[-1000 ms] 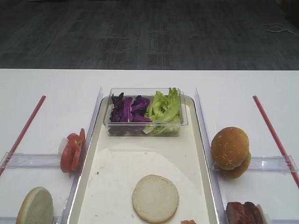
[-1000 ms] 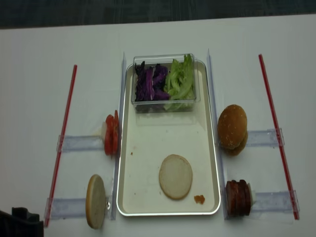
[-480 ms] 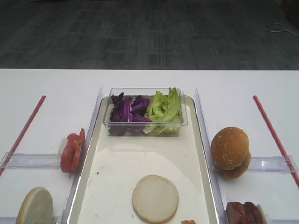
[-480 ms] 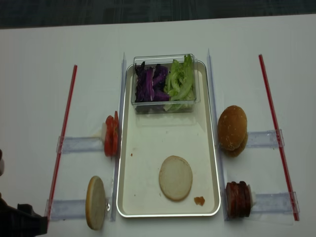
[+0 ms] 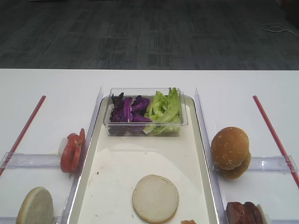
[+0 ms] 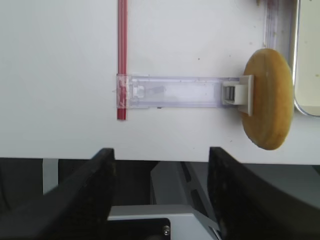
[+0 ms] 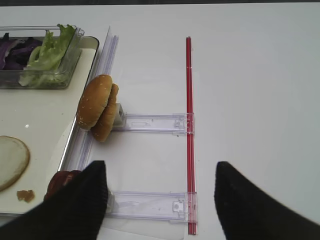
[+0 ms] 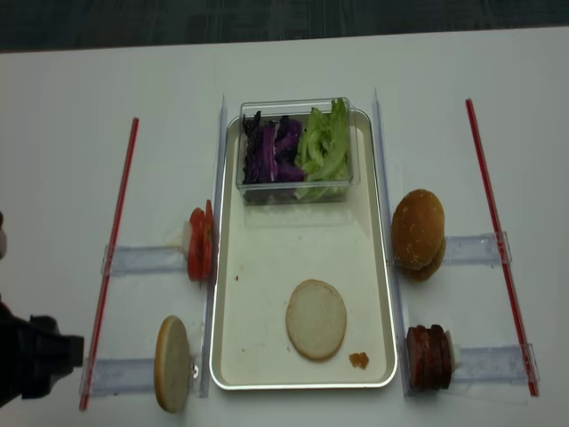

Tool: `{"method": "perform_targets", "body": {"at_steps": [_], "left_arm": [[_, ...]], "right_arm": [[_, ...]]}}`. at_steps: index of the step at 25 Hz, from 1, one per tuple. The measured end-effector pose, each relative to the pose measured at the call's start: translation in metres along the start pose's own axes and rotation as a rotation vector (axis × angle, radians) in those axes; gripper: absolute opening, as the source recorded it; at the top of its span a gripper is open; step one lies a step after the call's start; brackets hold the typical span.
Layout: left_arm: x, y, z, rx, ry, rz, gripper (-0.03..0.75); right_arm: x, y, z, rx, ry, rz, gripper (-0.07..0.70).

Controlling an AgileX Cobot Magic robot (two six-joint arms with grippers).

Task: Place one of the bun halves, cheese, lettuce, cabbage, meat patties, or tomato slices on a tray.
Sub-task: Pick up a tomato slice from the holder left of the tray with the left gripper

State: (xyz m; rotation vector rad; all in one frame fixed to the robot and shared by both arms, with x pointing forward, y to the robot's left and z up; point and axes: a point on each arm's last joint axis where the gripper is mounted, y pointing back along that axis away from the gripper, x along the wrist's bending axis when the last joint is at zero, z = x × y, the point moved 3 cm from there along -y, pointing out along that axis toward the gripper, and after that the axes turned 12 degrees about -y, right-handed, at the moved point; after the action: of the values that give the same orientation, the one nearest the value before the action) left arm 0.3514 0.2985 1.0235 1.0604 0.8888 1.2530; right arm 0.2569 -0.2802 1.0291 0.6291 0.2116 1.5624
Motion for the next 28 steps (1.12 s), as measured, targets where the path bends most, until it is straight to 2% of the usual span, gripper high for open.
{"method": "perform_targets", "body": {"at_steps": [14, 28], "left_arm": [[0.004, -0.016, 0.044, 0.124, -0.033, -0.014, 0.42], [0.006, -0.045, 0.071, 0.153, -0.055, -0.018, 0.42]], "right_arm": [[0.0, 0.0, 0.0, 0.0, 0.0, 0.0, 0.468], [0.0, 0.0, 0.0, 0.002, 0.0, 0.0, 0.468]]}}
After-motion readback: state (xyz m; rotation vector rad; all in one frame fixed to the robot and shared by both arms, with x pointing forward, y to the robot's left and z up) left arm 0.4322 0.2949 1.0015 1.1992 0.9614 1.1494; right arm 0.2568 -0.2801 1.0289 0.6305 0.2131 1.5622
